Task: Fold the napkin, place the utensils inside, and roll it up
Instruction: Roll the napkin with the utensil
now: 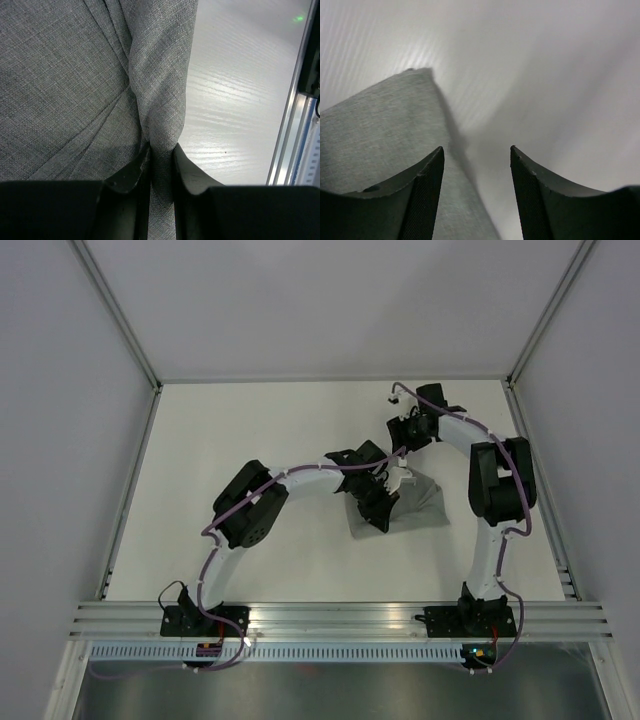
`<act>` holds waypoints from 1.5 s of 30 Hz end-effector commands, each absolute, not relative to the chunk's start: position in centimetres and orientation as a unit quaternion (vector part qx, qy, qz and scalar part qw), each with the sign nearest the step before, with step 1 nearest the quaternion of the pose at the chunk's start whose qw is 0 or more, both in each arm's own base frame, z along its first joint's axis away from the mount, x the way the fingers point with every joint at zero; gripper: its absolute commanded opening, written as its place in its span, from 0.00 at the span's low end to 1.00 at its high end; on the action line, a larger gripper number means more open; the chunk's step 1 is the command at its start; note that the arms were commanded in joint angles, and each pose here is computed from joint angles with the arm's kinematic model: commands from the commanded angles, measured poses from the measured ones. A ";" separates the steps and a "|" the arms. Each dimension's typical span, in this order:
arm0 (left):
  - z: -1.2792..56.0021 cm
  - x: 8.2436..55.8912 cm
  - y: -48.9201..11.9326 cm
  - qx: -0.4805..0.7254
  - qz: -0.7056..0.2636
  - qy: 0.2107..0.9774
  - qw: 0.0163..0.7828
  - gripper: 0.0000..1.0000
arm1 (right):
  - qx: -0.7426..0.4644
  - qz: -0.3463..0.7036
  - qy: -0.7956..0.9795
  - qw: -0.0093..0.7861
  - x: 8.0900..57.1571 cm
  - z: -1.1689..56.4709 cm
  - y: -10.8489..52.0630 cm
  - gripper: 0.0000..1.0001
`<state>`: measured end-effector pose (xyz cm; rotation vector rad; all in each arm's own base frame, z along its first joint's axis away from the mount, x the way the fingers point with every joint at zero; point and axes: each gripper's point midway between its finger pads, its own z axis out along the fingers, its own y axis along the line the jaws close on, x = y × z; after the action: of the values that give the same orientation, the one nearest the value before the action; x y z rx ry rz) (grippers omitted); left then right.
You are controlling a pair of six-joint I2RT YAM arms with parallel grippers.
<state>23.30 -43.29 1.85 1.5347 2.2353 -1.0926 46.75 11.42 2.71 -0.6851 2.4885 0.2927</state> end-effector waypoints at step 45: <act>-7.1 19.6 -34.0 0.376 -0.295 0.857 -0.191 0.02 | -0.678 0.075 0.635 0.364 22.3 4.3 17.1 0.63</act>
<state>20.65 -39.81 1.52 1.3374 2.7025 -1.5720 20.23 16.63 3.31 -1.7802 1.7058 0.2897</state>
